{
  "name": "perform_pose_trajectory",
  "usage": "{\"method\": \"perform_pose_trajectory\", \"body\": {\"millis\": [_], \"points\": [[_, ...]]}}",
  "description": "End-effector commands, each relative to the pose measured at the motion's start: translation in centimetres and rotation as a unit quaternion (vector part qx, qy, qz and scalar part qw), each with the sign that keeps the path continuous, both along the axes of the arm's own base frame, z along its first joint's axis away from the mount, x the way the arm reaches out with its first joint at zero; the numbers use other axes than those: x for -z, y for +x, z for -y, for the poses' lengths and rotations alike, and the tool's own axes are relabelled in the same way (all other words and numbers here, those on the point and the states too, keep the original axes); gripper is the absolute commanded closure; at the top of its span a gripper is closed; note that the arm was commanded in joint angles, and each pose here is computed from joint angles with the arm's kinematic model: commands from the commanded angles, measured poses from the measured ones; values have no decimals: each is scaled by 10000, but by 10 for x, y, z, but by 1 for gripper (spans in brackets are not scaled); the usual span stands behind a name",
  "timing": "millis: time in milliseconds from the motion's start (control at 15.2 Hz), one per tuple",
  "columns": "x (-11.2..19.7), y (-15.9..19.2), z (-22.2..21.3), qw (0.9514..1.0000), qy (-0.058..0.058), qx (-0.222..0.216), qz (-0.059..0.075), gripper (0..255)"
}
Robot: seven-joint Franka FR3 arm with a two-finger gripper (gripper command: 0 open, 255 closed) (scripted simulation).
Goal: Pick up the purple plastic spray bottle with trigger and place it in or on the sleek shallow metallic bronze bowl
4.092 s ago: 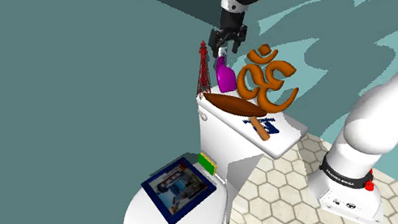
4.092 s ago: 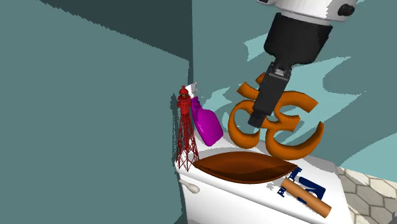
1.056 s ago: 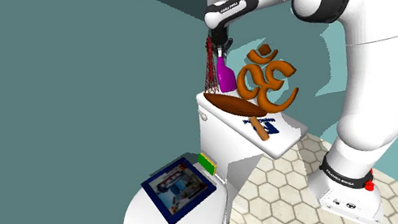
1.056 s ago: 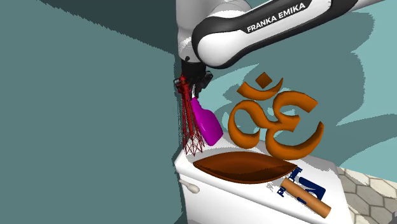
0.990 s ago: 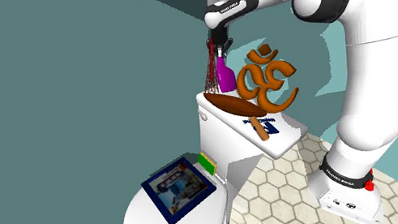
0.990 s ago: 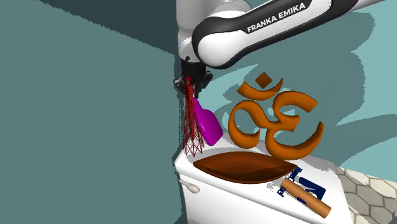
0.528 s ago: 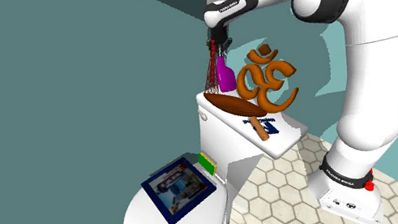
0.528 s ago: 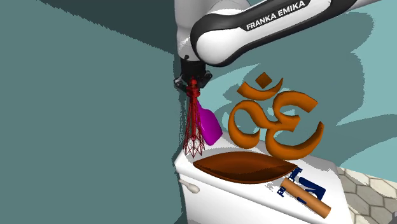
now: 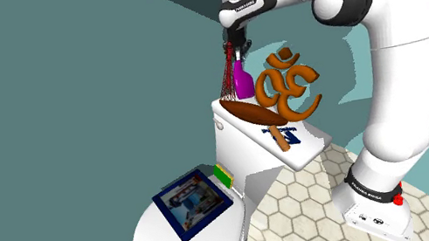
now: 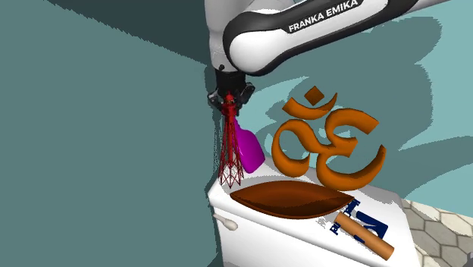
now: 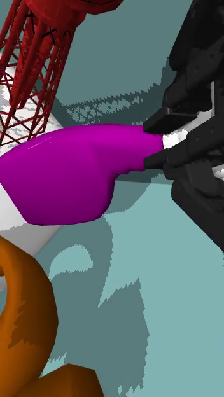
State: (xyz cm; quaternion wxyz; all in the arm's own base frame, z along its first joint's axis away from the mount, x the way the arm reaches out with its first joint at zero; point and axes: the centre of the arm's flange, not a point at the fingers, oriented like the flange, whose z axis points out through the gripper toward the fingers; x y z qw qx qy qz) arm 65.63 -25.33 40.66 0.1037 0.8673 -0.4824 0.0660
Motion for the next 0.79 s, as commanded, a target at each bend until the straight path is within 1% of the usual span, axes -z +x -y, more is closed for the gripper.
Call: {"method": "perform_pose_trajectory", "body": {"millis": [0, 66, 132, 198, 330, 462, 528, 726], "points": [[13, -30, -17, 9945, -417, -642, 712, 0], [33, -61, -26, 9795, -819, -1252, 1349, 0], [34, -52, -7, 9987, -317, -397, -32, 0], [34, -52, -7, 9987, -317, -397, -32, 0], [22, -33, 4, 9990, -34, -407, 163, 0], [10, -15, 16, 9982, 250, -416, 358, 0], [8, -11, 18, 9979, 304, -418, 395, 0], [23, -10, 21, 9979, 304, -418, 395, 0]]}}
